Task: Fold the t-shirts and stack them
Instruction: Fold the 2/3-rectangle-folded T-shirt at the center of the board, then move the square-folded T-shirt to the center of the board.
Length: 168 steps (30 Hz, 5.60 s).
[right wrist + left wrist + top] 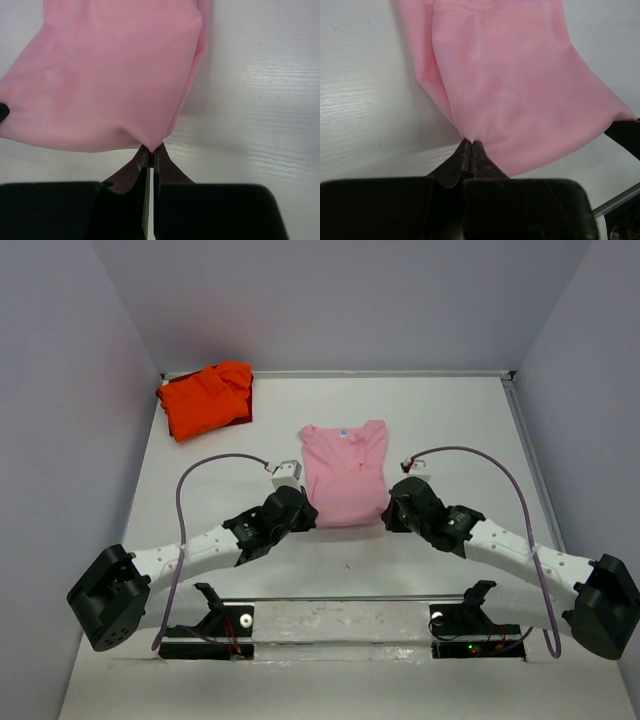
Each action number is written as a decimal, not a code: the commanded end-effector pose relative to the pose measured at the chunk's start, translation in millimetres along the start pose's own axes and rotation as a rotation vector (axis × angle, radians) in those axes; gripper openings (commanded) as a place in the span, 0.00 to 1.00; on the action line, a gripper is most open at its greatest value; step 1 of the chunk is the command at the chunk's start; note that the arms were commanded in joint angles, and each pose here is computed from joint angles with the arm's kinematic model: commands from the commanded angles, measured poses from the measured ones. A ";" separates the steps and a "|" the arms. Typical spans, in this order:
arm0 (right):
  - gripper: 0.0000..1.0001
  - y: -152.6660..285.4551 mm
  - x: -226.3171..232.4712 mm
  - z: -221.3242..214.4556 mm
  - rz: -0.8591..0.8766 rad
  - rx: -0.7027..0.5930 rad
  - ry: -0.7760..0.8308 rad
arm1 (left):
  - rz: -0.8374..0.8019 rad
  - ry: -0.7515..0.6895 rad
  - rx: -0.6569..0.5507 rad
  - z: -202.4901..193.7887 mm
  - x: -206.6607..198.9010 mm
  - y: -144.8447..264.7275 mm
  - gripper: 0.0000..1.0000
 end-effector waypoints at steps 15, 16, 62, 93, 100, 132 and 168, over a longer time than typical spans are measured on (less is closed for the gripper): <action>0.00 -15.9 26.9 92.9 -0.226 -0.267 0.141 | 0.070 -0.075 -0.226 88.8 -35.7 -23.4 0.00; 0.00 -18.3 27.7 95.4 -0.238 -0.275 0.150 | 0.071 -0.068 -0.247 98.2 -36.3 -24.7 0.00; 0.00 -71.0 -1.3 130.1 -0.301 -0.315 0.154 | 0.017 -0.065 -0.261 129.3 -48.1 -58.2 0.00; 0.00 -27.0 44.2 89.2 -0.367 -0.400 0.205 | 0.045 -0.036 -0.408 94.2 -60.6 13.6 0.00; 0.00 -99.7 33.4 154.6 -0.407 -0.445 0.229 | 0.142 -0.060 -0.442 132.0 -42.4 -39.0 0.00; 0.80 -195.4 5.3 202.4 -0.351 -0.379 0.334 | 0.324 0.067 -0.476 195.8 3.7 -94.7 0.65; 0.72 -198.6 33.1 71.1 -0.035 0.119 0.150 | 0.157 -0.177 -0.618 247.5 -37.1 43.7 0.66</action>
Point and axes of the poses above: each gripper's point midway between its finger pads, its own y axis back along the fingers, its own x axis along the line the jaws close on, z = x × y, the point moved 10 cm from there along y, back along the fingers, and after that the axes turned 9 degrees about y, right-handed, at the moved point
